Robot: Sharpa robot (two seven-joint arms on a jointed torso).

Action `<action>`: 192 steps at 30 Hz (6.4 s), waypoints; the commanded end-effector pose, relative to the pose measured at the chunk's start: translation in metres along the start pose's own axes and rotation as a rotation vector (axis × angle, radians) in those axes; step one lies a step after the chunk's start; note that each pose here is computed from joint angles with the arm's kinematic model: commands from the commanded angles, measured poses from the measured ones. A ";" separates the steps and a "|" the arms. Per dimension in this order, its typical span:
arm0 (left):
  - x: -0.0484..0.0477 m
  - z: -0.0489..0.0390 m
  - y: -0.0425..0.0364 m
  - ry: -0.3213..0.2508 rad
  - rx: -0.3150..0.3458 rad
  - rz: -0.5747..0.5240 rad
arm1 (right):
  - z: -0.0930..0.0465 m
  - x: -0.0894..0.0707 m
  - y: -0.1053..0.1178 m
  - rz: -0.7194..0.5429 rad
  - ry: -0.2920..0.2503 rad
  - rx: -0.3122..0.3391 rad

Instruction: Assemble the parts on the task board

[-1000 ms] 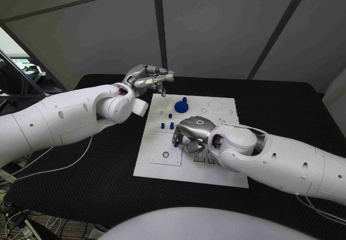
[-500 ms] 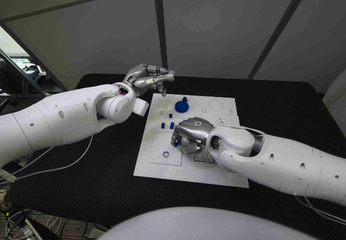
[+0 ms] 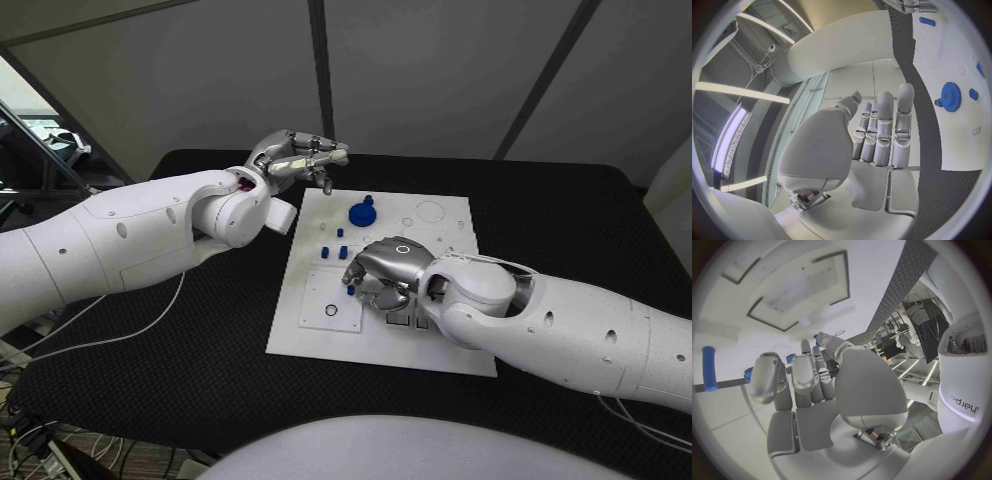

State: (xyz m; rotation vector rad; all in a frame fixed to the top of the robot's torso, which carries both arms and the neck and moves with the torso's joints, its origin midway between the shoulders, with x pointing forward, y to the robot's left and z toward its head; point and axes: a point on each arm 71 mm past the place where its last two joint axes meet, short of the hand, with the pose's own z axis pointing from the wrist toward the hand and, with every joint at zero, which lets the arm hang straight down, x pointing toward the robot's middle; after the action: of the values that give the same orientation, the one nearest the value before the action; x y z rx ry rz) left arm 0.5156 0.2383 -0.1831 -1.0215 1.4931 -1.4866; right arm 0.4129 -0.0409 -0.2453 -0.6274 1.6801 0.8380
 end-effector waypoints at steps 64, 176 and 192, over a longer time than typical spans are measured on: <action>-0.0010 0.0008 0.0067 0.013 -0.018 -0.002 | -0.046 -0.048 -0.077 -0.030 0.055 0.276; 0.0129 0.0106 0.0080 0.032 -0.010 -0.010 | 0.012 0.009 0.041 0.054 0.082 -0.065; 0.0109 0.0098 0.0079 0.029 -0.012 -0.009 | 0.002 -0.003 0.040 0.103 -0.098 -0.085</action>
State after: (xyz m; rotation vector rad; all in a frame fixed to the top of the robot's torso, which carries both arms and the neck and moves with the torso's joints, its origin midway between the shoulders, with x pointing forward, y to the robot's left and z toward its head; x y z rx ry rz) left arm 0.5203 0.2249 -0.1930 -1.0232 1.5261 -1.4915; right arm 0.3853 -0.0148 -0.2420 -0.6063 1.6946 0.9544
